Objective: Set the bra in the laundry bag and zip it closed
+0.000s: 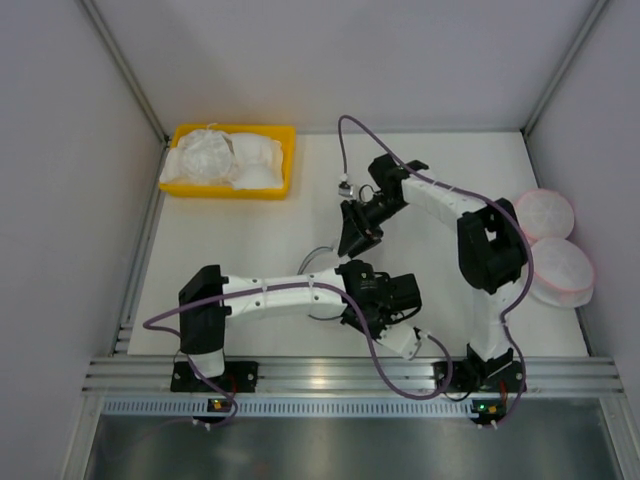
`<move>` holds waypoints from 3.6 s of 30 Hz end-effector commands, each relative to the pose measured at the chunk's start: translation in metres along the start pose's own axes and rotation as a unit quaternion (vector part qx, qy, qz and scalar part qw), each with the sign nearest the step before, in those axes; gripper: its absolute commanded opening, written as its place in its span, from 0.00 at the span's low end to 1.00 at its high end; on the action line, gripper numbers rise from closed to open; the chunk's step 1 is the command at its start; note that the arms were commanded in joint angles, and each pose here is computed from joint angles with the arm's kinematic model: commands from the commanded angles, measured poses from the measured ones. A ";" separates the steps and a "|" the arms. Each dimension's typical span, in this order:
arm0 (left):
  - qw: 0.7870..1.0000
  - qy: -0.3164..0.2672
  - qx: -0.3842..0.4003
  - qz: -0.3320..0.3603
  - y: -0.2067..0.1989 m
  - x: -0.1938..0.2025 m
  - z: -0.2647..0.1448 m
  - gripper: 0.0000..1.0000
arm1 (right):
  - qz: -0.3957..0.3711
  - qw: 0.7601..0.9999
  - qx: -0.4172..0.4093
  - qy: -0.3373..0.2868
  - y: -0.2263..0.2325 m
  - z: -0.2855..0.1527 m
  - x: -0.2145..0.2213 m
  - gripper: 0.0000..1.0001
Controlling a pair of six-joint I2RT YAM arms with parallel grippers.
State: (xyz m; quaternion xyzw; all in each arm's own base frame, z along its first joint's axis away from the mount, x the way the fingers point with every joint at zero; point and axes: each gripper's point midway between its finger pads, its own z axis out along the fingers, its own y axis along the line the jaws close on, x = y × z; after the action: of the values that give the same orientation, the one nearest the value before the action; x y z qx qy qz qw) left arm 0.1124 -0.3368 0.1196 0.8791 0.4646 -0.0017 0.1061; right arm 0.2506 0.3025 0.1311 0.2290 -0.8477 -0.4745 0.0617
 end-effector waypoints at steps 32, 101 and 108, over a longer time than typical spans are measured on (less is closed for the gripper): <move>0.996 -0.074 0.005 -0.048 0.024 -0.018 -0.012 0.00 | -0.050 0.998 0.013 -0.033 0.002 -0.026 -0.016 0.00; 0.990 -0.042 -0.065 -0.119 0.088 -0.005 -0.008 0.00 | -0.059 0.998 -0.001 0.002 0.011 -0.015 0.043 0.45; 0.990 -0.072 -0.028 -0.115 0.063 -0.012 -0.011 0.00 | -0.073 0.997 0.009 -0.020 0.003 -0.020 0.008 0.00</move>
State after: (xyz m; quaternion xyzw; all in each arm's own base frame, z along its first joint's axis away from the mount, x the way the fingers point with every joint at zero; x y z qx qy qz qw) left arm 0.1730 -0.3757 0.1286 0.8129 0.5623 -0.0180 0.1506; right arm 0.2176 0.2740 0.1326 0.2631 -0.8452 -0.4615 0.0587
